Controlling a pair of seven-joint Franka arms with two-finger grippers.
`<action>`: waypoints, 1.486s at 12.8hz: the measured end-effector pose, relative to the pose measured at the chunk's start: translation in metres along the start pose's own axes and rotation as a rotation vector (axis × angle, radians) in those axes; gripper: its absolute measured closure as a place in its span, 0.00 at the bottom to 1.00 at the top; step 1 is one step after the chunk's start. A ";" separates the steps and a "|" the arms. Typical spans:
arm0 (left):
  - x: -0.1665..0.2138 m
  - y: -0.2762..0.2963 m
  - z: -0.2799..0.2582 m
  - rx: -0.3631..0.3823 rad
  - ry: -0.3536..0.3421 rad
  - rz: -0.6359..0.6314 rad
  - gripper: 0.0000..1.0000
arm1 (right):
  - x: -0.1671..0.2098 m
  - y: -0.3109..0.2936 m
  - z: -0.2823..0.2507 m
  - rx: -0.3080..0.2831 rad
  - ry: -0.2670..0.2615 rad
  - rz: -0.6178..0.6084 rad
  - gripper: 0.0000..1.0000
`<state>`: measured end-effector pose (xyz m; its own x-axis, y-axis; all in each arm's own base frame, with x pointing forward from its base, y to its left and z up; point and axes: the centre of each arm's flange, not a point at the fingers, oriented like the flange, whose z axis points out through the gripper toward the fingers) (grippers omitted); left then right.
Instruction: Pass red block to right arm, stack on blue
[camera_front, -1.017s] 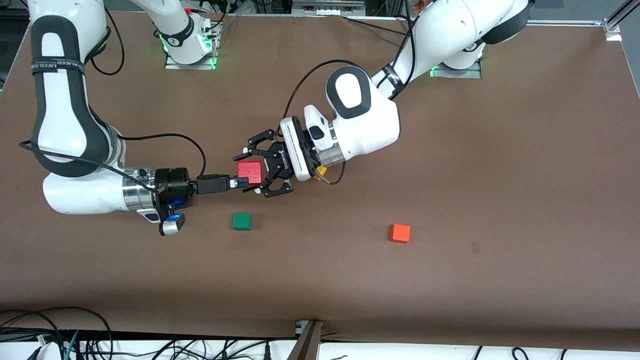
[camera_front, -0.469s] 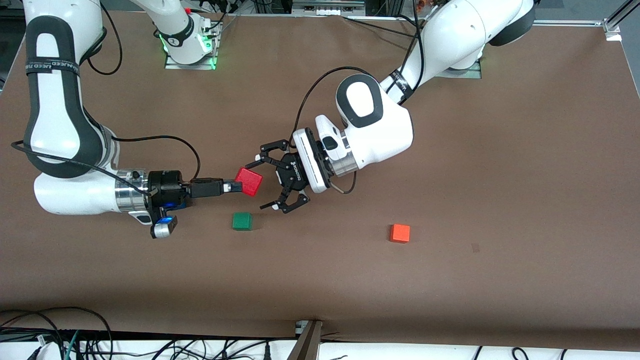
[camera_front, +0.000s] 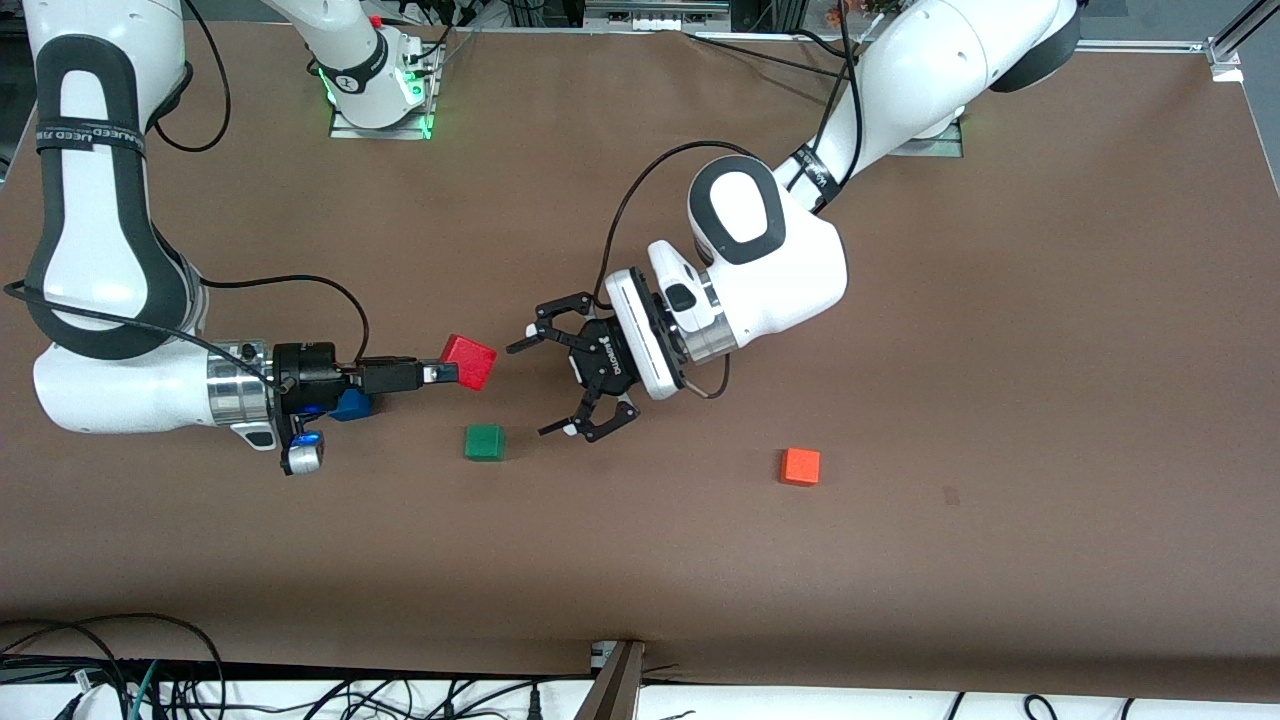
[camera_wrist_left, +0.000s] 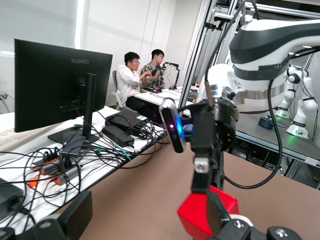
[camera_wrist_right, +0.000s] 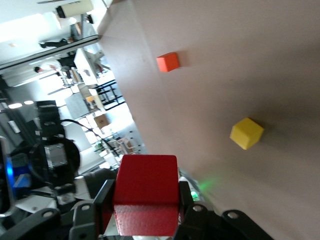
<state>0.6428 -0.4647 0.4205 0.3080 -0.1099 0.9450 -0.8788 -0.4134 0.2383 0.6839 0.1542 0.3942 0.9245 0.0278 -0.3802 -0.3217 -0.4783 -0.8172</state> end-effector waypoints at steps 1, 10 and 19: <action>0.005 -0.007 -0.010 0.014 -0.001 0.009 0.00 | -0.001 0.001 -0.003 -0.067 0.004 -0.020 0.44; 0.022 -0.131 -0.216 -0.188 -0.222 0.161 0.00 | 0.002 0.050 -0.028 -0.667 -0.031 -0.185 0.44; -0.052 -0.236 -0.441 -0.302 -0.675 0.138 0.00 | 0.033 0.147 -0.037 -1.044 -0.195 -0.211 0.44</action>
<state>0.6739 0.0368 0.4140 0.2590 -0.7135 0.6510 -0.9574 -0.1004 0.2708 0.6745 0.0519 0.2775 0.8627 0.2920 -0.4129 0.2582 -0.9564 -0.1368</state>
